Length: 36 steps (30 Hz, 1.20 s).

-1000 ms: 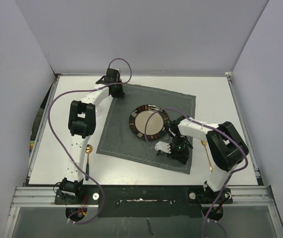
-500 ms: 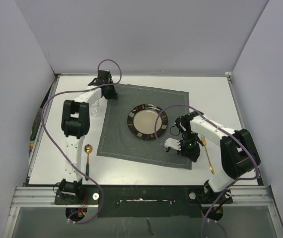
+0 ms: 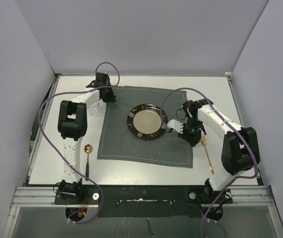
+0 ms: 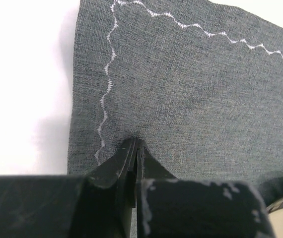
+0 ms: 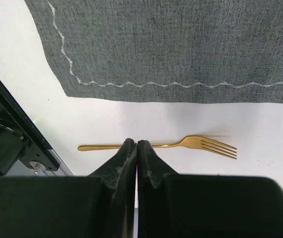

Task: Set the dinner table for one person
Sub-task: Adjust the napkin at the center of the board.

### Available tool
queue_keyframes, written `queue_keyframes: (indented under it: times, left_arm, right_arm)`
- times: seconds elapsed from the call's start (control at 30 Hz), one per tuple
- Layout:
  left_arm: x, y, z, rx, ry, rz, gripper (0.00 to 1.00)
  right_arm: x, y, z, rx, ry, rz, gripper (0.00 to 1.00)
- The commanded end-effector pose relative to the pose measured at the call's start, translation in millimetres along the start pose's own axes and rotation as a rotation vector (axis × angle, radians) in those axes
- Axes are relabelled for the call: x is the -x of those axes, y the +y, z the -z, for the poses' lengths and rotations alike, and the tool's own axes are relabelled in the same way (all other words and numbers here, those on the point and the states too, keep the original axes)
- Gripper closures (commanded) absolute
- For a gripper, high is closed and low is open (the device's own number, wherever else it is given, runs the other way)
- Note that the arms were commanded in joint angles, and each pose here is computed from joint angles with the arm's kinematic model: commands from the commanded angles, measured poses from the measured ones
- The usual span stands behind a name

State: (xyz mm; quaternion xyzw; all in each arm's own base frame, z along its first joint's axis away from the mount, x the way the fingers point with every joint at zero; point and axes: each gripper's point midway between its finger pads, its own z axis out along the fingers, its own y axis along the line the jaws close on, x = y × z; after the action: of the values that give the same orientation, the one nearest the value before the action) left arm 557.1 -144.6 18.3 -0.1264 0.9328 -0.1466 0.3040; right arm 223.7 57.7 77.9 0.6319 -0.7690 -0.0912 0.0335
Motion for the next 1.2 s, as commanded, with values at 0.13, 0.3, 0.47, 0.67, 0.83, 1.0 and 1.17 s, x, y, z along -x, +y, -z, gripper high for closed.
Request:
queue_keyframes:
  times: [0.13, 0.3, 0.47, 0.67, 0.83, 1.0, 1.17]
  left_arm:
    - [-37.7, 35.6, 36.8, 0.117, 0.103, 0.005, 1.00]
    - [-39.0, 33.1, 47.3, 0.104, 0.097, -0.009, 1.00]
    - [-9.7, 14.9, 62.1, 0.046, 0.015, -0.079, 0.85]
    - [56.3, -41.0, 113.6, -0.088, -0.174, -0.159, 0.02]
    - [82.7, -98.2, 171.0, -0.224, -0.300, -0.228, 0.02]
    - [70.8, -151.9, 203.7, -0.360, -0.304, -0.318, 0.02]
    - [29.3, -189.1, 233.3, -0.444, -0.241, -0.350, 0.02]
  right_arm:
    - [18.2, -13.6, 18.4, -0.090, -0.094, -0.047, 1.00]
    - [19.8, -7.2, 18.5, -0.086, -0.120, -0.082, 1.00]
    - [18.3, -7.0, 19.0, -0.112, -0.126, -0.105, 1.00]
    - [22.1, -25.3, 30.0, -0.210, -0.143, -0.152, 1.00]
    - [38.2, -87.4, 70.3, -0.434, -0.263, -0.295, 1.00]
    - [59.1, -125.8, 87.3, -0.475, -0.324, -0.331, 1.00]
    - [78.6, -174.4, 83.0, -0.481, -0.412, -0.434, 1.00]
